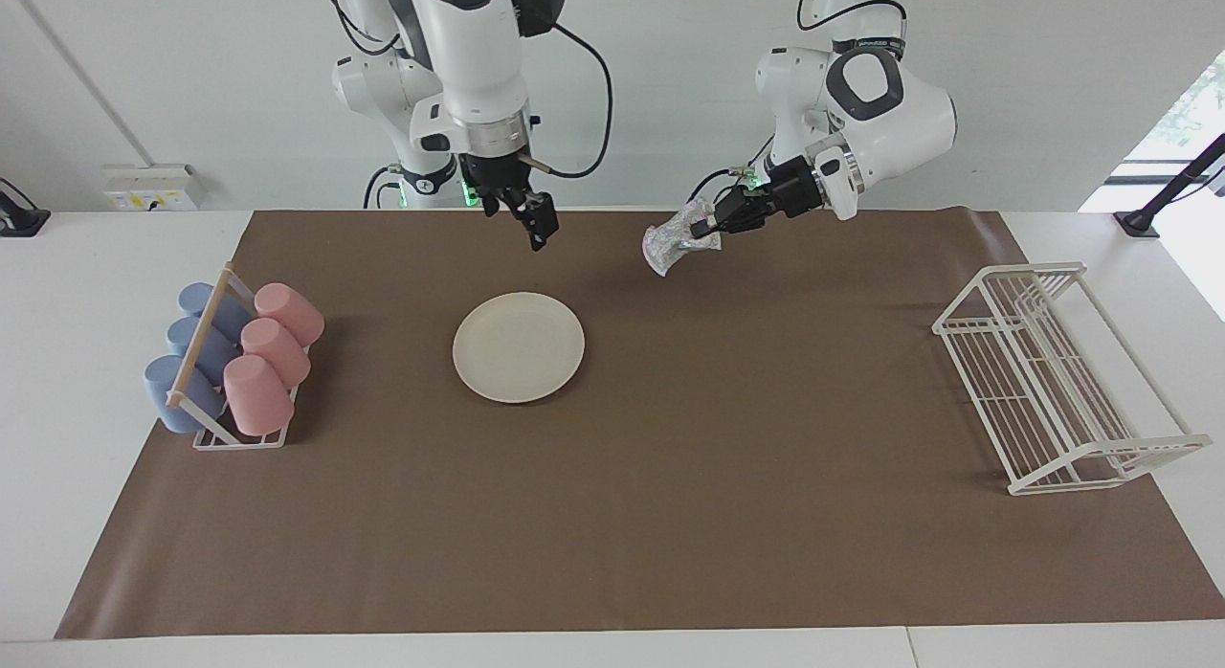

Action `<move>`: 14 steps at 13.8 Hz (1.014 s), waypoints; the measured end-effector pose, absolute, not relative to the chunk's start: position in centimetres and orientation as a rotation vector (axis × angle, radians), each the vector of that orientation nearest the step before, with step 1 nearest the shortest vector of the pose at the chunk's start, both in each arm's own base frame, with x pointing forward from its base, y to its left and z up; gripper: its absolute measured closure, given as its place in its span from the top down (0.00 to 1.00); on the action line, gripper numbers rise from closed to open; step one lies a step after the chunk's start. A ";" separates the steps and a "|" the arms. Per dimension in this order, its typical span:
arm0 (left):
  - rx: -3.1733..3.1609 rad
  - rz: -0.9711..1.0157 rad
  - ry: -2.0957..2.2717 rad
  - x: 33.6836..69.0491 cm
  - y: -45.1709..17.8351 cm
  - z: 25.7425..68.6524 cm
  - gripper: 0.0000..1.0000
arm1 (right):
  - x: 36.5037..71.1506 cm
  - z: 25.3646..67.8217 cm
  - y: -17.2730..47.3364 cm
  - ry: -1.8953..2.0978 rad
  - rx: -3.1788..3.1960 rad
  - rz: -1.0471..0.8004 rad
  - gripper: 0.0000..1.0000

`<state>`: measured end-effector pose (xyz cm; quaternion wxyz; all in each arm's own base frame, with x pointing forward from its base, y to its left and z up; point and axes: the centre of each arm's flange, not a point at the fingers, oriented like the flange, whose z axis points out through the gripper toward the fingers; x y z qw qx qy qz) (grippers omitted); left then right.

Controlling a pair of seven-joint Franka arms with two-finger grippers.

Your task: Wipe plate with sponge

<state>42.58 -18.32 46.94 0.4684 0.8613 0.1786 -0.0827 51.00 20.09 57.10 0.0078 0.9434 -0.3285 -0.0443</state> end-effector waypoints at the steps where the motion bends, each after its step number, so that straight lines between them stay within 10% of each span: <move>1: 2.167 -0.201 0.451 42.8 -17.7 46.8 0.05 | 52.1 57.0 16.7 -0.948 2.979 -0.149 1.00; 14: 2.878 -0.151 0.422 46.2 -7.5 46.2 0.05 | 54.7 57.2 2.9 -0.080 3.179 -0.134 1.00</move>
